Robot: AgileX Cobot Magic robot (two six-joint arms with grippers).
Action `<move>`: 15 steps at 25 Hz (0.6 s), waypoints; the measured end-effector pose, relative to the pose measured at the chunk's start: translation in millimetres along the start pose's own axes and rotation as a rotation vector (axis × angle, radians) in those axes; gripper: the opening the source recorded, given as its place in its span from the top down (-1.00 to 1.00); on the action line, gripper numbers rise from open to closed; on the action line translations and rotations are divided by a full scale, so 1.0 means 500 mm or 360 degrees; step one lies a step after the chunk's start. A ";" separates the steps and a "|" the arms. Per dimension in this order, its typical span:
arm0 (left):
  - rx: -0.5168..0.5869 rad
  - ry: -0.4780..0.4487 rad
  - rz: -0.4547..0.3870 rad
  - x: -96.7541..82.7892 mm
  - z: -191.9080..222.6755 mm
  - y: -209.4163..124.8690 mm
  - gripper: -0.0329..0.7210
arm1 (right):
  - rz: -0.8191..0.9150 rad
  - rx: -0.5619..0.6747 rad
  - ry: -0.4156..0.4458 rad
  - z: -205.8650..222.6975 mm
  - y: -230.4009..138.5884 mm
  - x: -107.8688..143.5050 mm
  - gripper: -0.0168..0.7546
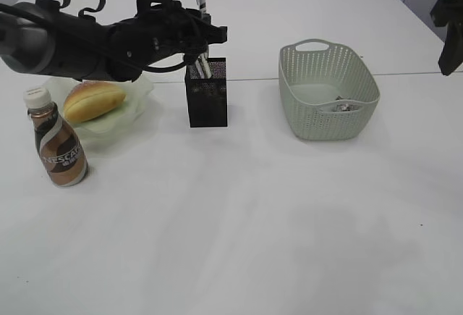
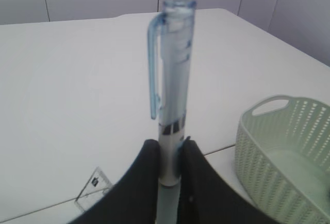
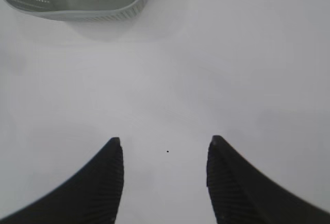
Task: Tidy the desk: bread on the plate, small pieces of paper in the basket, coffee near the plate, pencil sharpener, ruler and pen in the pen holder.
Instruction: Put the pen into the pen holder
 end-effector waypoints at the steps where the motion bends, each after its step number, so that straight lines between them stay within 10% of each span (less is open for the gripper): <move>1: 0.0011 0.0012 -0.0004 0.008 0.003 -0.008 0.73 | 0.0000 0.0000 0.0000 0.000 0.000 0.000 -0.04; 15: 0.0120 0.0055 -0.0017 0.037 0.026 -0.086 0.73 | 0.0000 -0.0003 -0.0001 0.000 0.001 0.000 -0.04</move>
Point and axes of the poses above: a point on each arm's last joint axis where the gripper is mounted, z pointing out along that axis toward the gripper, x along the wrist's bending axis when the last joint is at zero, y = z × x, the point moved 10 cm from there along z, pointing out along that axis toward the gripper, and after that the axes turned 4 degrees about -z, right-handed, at the moved point
